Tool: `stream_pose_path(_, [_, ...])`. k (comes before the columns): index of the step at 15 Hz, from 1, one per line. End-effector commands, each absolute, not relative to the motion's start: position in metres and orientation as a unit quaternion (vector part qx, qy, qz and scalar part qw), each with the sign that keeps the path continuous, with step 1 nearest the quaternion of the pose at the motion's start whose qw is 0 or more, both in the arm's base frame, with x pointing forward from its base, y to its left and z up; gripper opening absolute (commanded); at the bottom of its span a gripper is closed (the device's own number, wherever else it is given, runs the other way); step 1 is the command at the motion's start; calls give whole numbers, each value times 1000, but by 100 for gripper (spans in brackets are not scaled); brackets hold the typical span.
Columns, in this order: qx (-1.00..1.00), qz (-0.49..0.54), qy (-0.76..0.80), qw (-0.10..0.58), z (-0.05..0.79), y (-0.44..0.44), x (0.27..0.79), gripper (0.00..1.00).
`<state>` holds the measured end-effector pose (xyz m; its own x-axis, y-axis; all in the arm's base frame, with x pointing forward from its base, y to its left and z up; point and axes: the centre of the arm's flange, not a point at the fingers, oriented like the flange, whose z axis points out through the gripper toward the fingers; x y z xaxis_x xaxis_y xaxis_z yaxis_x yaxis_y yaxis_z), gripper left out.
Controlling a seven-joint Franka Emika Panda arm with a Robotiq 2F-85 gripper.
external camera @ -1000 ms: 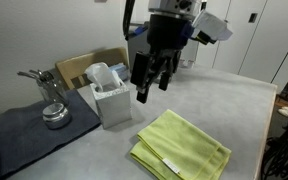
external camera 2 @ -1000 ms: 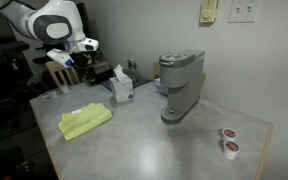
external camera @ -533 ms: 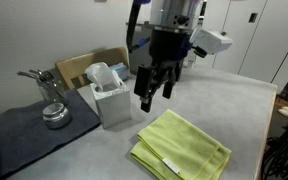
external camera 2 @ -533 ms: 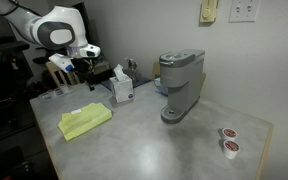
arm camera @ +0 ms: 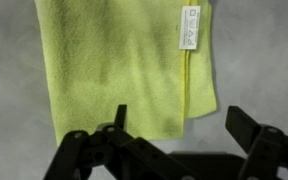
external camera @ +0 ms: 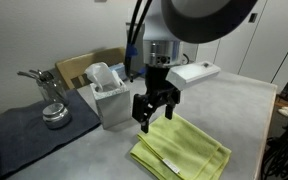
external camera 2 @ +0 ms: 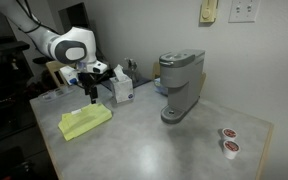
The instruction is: Unfold the towel once
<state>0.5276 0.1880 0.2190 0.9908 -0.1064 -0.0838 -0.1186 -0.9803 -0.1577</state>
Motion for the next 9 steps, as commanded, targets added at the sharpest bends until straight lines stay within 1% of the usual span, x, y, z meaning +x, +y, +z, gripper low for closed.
stream_pose_path(1, [-994,40,59,82,215,192,531,100])
stream_pose_path(6, [-994,44,62,84,211,200,541,100])
stream_pose_path(8, [-991,19,18,134,211,197,530,100])
stream_pose_path(9, [-989,10,2,146,210,198,530,100])
